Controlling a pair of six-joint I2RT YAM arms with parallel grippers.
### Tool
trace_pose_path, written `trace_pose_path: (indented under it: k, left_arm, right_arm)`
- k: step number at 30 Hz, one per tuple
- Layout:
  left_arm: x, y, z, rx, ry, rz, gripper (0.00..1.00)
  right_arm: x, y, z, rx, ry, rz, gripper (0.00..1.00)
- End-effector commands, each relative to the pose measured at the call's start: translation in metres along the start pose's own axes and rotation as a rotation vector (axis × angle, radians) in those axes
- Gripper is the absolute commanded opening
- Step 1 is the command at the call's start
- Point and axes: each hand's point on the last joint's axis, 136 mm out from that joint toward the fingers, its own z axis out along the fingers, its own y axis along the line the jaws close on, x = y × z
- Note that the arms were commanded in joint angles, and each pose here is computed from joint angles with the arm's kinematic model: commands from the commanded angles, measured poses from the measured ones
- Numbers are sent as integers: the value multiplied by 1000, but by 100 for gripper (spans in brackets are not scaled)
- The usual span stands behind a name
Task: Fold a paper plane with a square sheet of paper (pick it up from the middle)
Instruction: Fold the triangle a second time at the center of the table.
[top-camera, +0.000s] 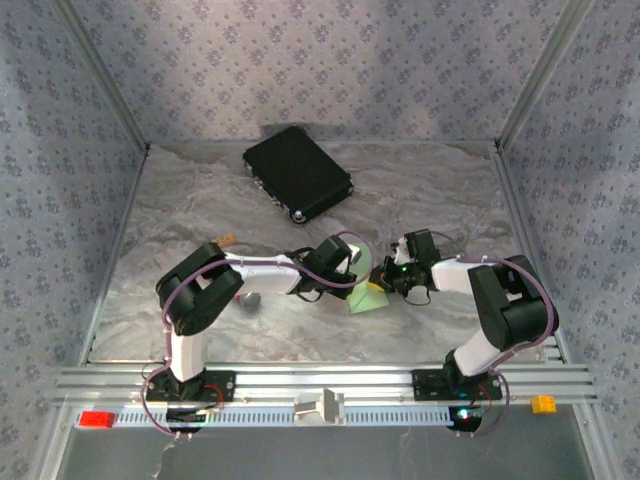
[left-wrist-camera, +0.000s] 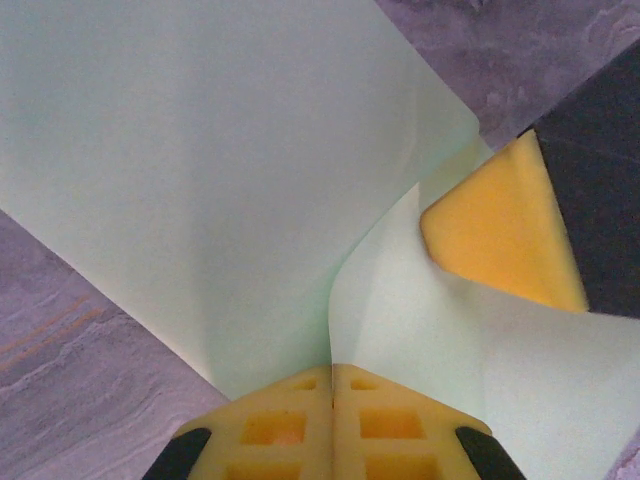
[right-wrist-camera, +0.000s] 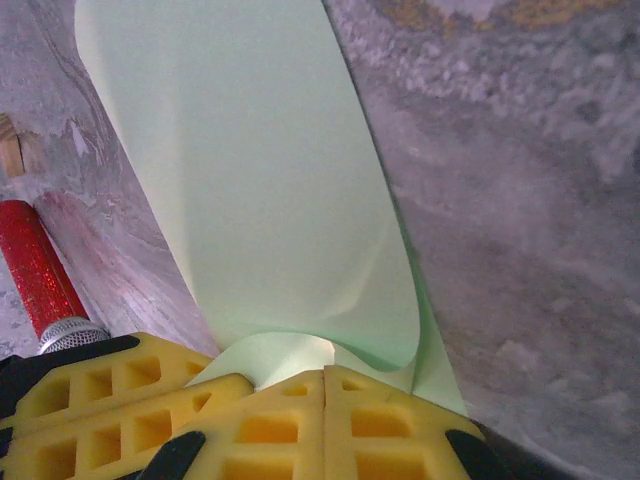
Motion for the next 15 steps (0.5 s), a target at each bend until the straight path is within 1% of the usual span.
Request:
trace_pose_path:
  k: [1, 6, 9, 11, 15]
  left_arm:
    - [15, 11, 6, -33, 62, 2, 0]
    - [16, 12, 6, -37, 65, 5, 0]
    - [17, 12, 6, -37, 67, 2, 0]
    - [17, 13, 6, -39, 67, 2, 0]
    - [18, 13, 7, -39, 68, 0, 0]
  right_arm:
    - [6, -26, -1, 77, 4, 38, 3]
    - [-8, 9, -13, -26, -11, 4, 4]
    - [-16, 22, -18, -59, -14, -21, 4]
    - [-18, 24, -17, -69, -8, -29, 3]
    - [-13, 9, -7, -43, 18, -6, 4]
